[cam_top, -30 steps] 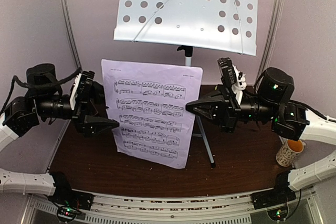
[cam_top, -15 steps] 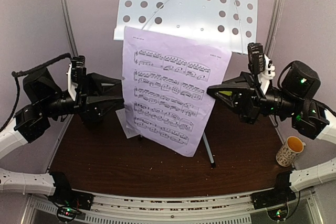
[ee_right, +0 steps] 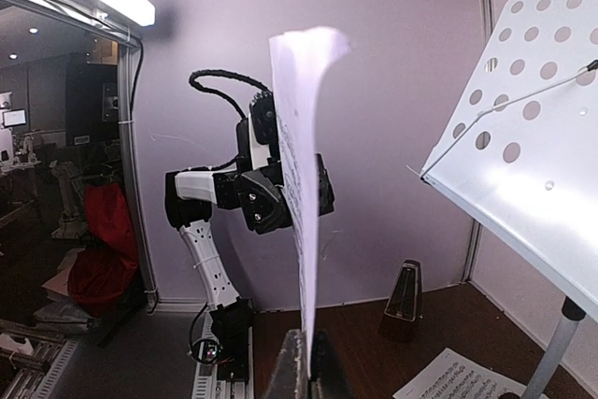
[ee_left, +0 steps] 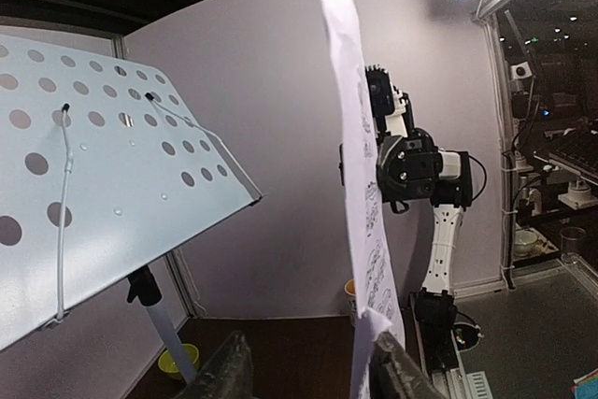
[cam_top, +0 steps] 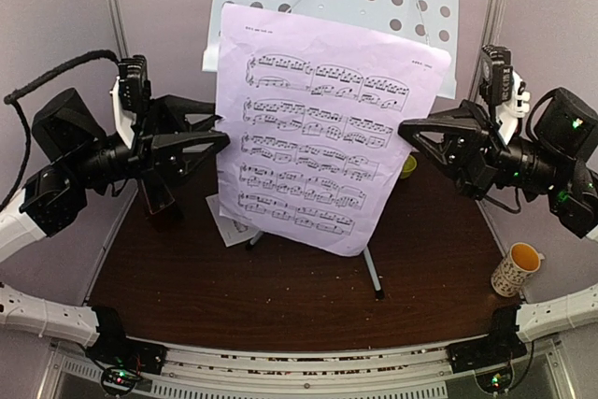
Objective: Set up the instrument practice props
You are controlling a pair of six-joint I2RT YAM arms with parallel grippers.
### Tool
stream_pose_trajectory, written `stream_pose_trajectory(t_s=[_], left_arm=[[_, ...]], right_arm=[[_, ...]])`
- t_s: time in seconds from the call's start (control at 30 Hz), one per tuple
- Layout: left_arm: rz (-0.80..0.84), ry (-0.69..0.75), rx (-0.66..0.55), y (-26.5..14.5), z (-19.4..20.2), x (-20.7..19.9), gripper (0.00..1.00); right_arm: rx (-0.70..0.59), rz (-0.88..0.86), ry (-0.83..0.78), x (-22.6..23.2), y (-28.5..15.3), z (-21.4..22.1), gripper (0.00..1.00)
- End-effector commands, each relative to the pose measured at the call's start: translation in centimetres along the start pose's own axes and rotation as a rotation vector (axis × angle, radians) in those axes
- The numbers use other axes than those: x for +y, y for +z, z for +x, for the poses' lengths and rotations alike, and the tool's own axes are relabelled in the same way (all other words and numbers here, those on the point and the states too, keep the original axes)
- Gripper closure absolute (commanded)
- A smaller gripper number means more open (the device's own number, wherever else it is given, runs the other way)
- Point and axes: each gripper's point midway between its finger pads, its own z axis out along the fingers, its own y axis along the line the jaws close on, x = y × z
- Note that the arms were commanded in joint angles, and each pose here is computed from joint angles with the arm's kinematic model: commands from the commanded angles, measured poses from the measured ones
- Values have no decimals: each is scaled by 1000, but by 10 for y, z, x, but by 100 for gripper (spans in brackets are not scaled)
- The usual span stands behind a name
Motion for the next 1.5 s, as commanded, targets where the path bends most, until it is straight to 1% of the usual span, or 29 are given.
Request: stream_pose_trajectory(t_s=[0.0, 0.17, 0.33, 0.43, 0.53, 0.83, 0.9, 1.13, 1.27, 1.4, 1.47], left_arm=[[4, 41, -26, 9, -23, -1, 60], [28, 59, -4, 27, -34, -7, 70], [-12, 67, -31, 37, -54, 3, 92], [-23, 73, -77, 42, -73, 7, 100], [-40, 75, -112, 50, -89, 14, 100], [-215, 78, -214, 62, -129, 53, 100], [-235, 79, -241, 63, -136, 57, 100], [-318, 87, -328, 61, -162, 73, 100], [-428, 81, -324, 63, -172, 95, 100], [-504, 83, -335, 67, -178, 112, 100], [-533, 79, -339, 69, -180, 119, 100]], right_arm=[[-27, 40, -32, -3, -9, -19, 100], [-77, 102, -57, -10, -16, -42, 100], [-106, 221, -87, -28, -22, -64, 100], [-115, 285, -104, -38, -24, -75, 100], [-145, 365, -121, -50, -30, -92, 100], [-227, 644, -183, -92, -41, -142, 100], [-254, 686, -198, -98, -42, -156, 99], [-295, 771, -254, -114, -35, -184, 98], [-311, 845, -293, -126, -37, -193, 95], [-323, 895, -332, -139, -36, -203, 96], [-337, 899, -337, -144, -35, -210, 98]])
